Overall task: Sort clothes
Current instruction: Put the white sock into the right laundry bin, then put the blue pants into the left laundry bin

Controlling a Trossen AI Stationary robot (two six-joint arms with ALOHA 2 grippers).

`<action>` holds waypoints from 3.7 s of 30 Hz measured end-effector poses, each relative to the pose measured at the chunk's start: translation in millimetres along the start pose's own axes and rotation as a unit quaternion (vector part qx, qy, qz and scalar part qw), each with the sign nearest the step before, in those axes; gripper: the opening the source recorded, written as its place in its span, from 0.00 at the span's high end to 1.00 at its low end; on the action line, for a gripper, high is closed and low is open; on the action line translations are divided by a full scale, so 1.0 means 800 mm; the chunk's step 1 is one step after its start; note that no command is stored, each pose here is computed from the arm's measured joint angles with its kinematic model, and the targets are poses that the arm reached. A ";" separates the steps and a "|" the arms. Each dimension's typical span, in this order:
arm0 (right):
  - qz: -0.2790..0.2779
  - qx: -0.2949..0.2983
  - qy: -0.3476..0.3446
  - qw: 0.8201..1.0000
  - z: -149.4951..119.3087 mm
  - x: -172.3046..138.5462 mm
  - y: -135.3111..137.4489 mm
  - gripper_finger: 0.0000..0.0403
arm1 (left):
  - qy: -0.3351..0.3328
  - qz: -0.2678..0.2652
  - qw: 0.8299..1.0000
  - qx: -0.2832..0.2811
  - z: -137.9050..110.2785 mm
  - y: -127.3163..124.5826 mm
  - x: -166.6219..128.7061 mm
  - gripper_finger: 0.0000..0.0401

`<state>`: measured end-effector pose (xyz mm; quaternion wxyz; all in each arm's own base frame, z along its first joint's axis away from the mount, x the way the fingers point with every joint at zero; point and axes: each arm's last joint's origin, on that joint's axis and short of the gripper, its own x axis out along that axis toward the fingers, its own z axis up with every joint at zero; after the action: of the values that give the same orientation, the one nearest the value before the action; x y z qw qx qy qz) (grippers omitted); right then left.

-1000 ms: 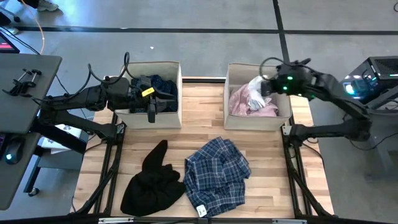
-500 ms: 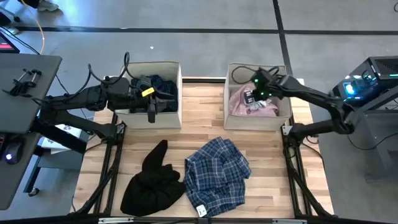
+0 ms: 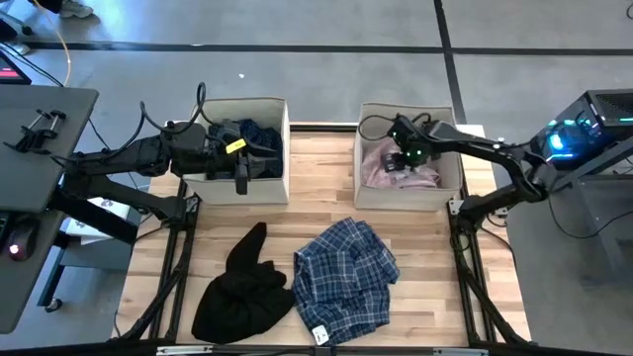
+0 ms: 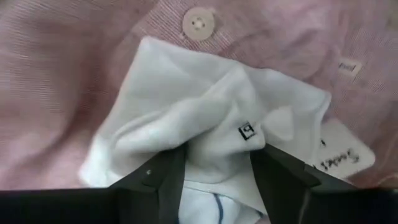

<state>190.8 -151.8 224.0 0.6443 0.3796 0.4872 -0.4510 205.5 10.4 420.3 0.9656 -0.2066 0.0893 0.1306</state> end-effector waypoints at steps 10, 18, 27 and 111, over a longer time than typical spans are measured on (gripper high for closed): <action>0.056 -0.003 -0.085 0.995 -0.001 -0.118 -0.004 0.57 | 0.000 0.000 1.000 0.008 0.000 0.000 0.000 0.68; 0.103 -0.024 -0.172 0.979 -0.057 -0.198 0.001 0.57 | 0.000 0.000 1.000 0.009 0.000 0.000 0.000 0.68; 0.177 -0.143 -0.224 0.948 -0.134 -0.231 0.032 0.57 | 0.008 -0.021 0.998 0.066 -0.005 -0.010 0.002 0.68; 0.252 -0.082 -0.447 0.854 -0.183 -0.283 0.051 0.57 | 0.024 -0.061 0.963 0.262 0.013 -0.092 0.104 1.00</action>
<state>161.1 44.6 410.8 0.9131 0.1932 0.0696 -0.3523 306.7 -32.0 438.1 0.9896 0.0454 0.1308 0.0384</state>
